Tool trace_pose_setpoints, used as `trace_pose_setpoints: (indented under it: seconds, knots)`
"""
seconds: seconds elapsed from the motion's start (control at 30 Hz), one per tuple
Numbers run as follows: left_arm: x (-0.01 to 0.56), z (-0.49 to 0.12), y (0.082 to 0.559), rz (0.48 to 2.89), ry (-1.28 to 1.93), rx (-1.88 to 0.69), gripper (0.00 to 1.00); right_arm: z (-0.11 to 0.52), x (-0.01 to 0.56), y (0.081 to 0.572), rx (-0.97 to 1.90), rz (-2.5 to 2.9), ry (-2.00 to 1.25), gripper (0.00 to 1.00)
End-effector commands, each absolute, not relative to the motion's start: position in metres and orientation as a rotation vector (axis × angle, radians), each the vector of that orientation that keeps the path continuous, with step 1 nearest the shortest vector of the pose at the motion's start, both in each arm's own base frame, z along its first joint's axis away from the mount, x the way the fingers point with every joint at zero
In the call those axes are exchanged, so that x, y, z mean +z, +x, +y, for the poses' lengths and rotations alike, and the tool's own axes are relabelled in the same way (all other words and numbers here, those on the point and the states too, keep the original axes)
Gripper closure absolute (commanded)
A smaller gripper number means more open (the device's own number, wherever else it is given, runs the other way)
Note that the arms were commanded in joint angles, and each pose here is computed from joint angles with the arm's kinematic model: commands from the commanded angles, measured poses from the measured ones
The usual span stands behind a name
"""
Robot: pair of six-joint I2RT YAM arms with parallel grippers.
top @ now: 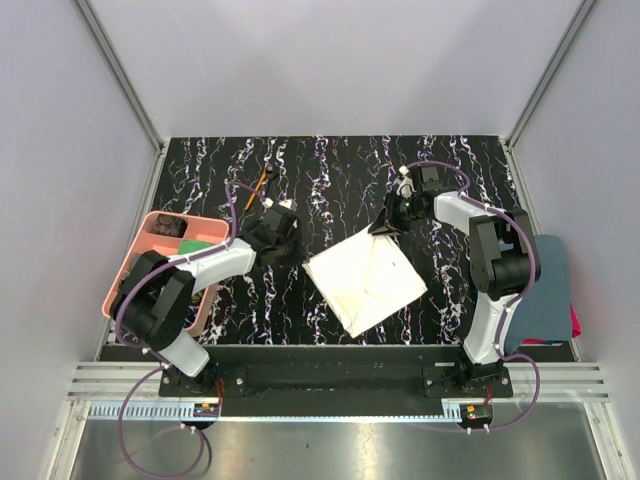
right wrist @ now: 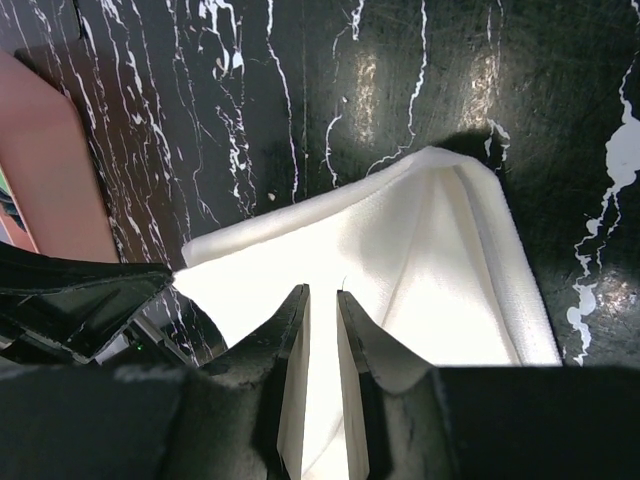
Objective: Fold the napkin into a case and place the utensils inside
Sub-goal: Fold the square-folded napkin at the center of the board.
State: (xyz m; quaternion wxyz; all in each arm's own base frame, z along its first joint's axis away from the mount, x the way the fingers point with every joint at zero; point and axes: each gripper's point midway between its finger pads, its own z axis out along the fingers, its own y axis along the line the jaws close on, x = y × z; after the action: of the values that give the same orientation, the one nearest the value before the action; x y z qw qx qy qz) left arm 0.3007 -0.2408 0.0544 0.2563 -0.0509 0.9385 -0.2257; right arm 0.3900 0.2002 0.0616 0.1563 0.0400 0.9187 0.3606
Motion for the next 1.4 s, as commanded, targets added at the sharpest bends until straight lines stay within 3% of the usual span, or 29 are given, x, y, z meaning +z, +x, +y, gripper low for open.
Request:
trace_pose_setpoints:
  seconds: [0.0, 0.57, 1.37]
  knots:
    - [0.053, -0.239, 0.307, 2.525, -0.137, -0.578, 1.0, 0.204, 0.058, 0.397, 1.07, 2.617, 0.111, 0.74]
    - [0.036, -0.237, 0.312, 2.553, -0.118, -0.522, 1.0, 0.212, 0.067, 0.417, 1.108, 2.579, 0.123, 0.75]
    - [0.051, -0.225, 0.323, 2.484, -0.111, -0.44, 1.0, 0.208, 0.019, 0.422, 1.051, 2.655, 0.142, 0.76]
